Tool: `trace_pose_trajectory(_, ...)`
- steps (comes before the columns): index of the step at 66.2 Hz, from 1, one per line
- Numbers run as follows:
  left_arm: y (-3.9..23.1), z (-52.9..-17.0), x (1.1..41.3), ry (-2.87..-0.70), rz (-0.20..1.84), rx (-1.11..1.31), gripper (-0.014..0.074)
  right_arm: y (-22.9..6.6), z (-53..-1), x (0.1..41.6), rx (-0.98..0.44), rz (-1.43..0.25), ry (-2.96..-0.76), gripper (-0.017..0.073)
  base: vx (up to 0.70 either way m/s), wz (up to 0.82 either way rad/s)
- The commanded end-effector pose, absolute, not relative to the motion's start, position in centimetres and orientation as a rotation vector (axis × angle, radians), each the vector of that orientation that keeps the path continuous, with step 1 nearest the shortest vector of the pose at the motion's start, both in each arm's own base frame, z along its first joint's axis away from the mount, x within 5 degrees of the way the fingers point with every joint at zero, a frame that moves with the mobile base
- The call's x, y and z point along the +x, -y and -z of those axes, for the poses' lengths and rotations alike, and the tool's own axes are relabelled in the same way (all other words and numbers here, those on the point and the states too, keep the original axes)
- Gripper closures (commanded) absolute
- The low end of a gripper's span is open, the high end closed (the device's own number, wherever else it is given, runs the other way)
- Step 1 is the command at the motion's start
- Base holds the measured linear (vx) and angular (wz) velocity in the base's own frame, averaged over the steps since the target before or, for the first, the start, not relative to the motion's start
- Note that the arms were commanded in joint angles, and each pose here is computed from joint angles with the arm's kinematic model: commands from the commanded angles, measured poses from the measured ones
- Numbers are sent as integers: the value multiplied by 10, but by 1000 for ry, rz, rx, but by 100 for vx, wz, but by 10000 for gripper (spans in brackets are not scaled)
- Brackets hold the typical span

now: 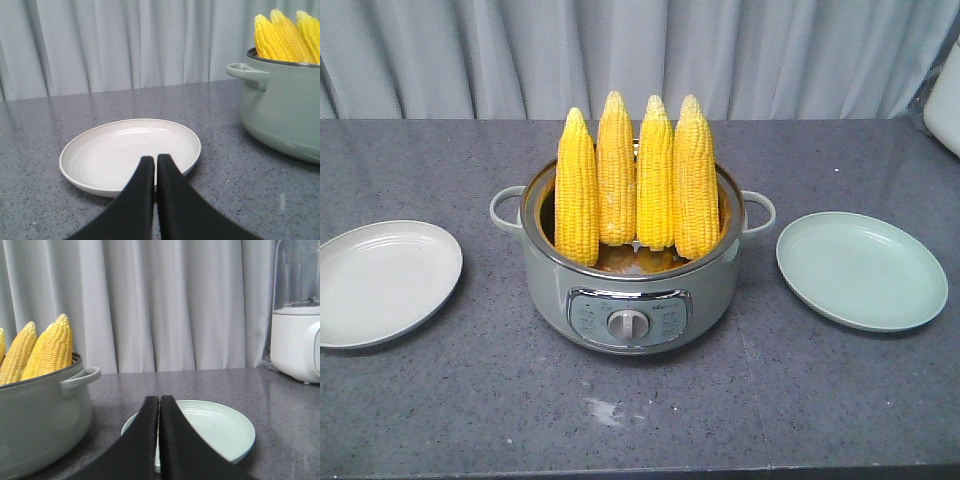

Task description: Distribute corn equally

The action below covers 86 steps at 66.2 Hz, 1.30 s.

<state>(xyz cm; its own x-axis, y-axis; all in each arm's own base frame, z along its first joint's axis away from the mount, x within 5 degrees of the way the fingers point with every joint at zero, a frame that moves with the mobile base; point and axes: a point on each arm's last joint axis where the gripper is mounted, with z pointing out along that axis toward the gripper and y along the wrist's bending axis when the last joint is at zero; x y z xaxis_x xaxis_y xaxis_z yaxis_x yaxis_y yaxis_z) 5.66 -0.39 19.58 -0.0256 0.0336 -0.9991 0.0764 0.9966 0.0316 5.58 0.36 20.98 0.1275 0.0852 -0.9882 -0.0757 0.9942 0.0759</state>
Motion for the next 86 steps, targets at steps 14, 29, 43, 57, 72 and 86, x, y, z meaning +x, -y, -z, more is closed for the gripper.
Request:
trace_pose_trajectory(14, 5, -199, 56, -1512, 57, 76, 600, -3, -214, 55, 7, -109, -1372, 570, 0, 0)
trace_pose_trajectory(29, 5, -199, 56, -1513, 57, 76, 600, -3, -214, 55, 10, -112, -1371, 570, 0, 0)
trace_pose_trajectory(43, 5, -205, 55, -1482, 62, 73, 600, -3, -216, 55, 32, -136, -1364, 570, 0, 0)
trace_pose_trajectory(57, 4, -246, 50, -1418, 129, 9, 600, -3, -243, 51, 58, -171, -1424, 570, 0, 0)
trace_pose_trajectory(72, 3, -318, 62, -1589, 141, -47, 600, -5, -306, 55, 27, -148, -1519, 570, 0, 0)
trace_pose_trajectory(86, 4, -379, 96, -1815, 106, -74, 600, -7, -358, 74, -1, -131, -1723, 570, 0, 0)
